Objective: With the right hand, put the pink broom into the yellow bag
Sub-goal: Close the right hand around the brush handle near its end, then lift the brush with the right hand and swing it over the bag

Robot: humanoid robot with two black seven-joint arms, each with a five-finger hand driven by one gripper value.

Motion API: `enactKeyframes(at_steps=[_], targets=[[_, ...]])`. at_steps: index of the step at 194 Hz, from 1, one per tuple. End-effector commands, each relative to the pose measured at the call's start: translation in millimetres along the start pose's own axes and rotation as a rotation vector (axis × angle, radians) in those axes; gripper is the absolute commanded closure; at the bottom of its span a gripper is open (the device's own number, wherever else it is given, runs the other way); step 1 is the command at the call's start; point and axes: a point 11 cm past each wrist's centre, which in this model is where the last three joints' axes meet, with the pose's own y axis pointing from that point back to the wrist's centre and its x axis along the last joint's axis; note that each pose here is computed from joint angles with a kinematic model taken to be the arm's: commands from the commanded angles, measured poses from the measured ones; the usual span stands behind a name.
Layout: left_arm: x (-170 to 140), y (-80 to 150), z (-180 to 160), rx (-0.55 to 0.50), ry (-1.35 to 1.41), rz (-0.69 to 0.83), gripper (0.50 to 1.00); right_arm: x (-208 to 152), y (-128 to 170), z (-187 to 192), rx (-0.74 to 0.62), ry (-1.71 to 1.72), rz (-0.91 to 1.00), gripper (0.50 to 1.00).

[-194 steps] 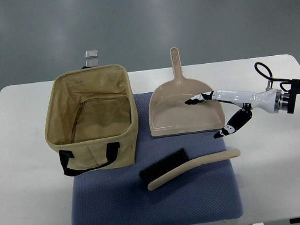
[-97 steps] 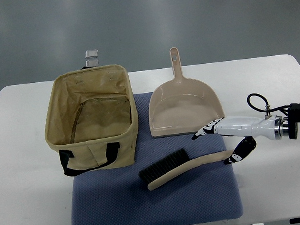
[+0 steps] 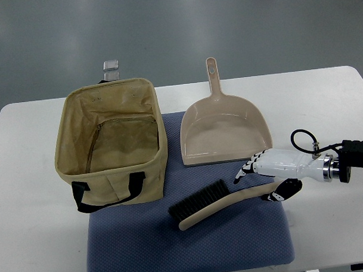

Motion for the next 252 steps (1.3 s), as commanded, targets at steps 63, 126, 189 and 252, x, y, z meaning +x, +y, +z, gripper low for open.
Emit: enactKeyframes(at_steps=[63, 126, 189, 252], targets=[[0, 0, 0, 0.001, 0.0, 0.001, 0.5, -16, 0, 3, -0.026, 0.043, -0.008, 0.781], [0, 0, 0, 0.001, 0.0, 0.001, 0.5, -12, 2, 12, -0.055, 0.064, 0.017, 1.0], [0, 0, 0, 0.0, 0.0, 0.0, 0.5, 22, 7, 20, -0.075, 0.115, 0.12, 1.0], [0, 0, 0, 0.0, 0.0, 0.001, 0.5, 96, 23, 29, -0.108, 0.149, 0.292, 1.0]])
